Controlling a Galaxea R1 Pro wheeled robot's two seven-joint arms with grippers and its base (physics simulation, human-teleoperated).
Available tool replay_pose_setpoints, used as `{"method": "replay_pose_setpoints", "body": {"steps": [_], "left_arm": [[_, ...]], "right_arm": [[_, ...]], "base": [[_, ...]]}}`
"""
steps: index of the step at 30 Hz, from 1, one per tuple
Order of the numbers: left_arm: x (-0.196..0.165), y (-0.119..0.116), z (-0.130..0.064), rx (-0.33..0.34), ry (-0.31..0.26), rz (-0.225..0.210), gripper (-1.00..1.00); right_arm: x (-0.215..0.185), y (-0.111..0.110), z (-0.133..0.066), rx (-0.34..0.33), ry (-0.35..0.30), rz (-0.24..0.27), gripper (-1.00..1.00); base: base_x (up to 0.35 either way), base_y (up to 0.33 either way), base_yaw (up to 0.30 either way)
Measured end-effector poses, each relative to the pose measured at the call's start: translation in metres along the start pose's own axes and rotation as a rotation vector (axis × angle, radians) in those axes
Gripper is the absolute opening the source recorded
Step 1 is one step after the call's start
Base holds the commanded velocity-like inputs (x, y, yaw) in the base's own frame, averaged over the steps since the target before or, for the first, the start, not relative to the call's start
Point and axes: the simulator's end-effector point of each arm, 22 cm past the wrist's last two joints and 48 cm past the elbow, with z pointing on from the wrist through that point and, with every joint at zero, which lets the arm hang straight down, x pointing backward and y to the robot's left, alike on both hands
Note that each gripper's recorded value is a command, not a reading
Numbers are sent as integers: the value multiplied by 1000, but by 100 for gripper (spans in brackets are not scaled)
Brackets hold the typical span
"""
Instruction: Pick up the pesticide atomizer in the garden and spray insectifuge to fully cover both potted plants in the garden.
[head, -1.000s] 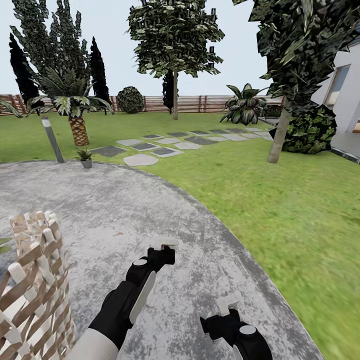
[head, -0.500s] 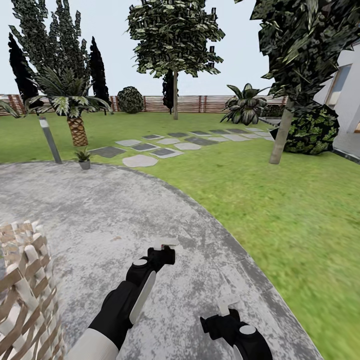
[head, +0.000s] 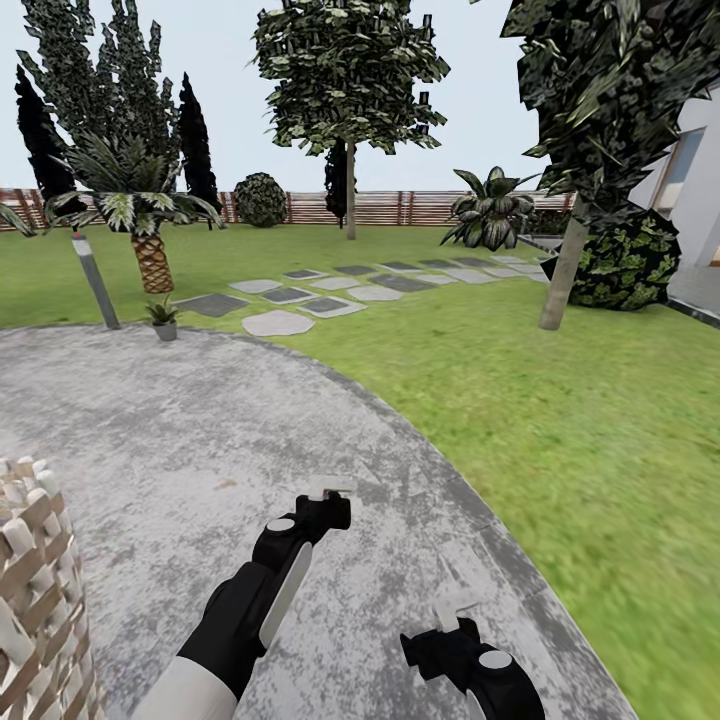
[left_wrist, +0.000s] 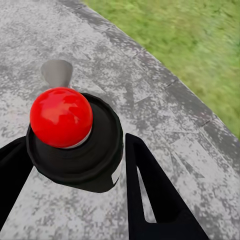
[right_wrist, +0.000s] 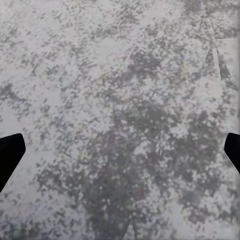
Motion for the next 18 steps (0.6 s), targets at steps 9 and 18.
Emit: {"method": "replay_pose_setpoints", "body": {"steps": [9, 18], "left_arm": [[0, 0, 0, 0, 0, 0, -100], [0, 0, 0, 0, 0, 0, -100]], "right_arm": [[0, 0, 0, 0, 0, 0, 100], [0, 0, 0, 0, 0, 0, 100]], "base": [[70, -45, 0], [91, -27, 0]]}}
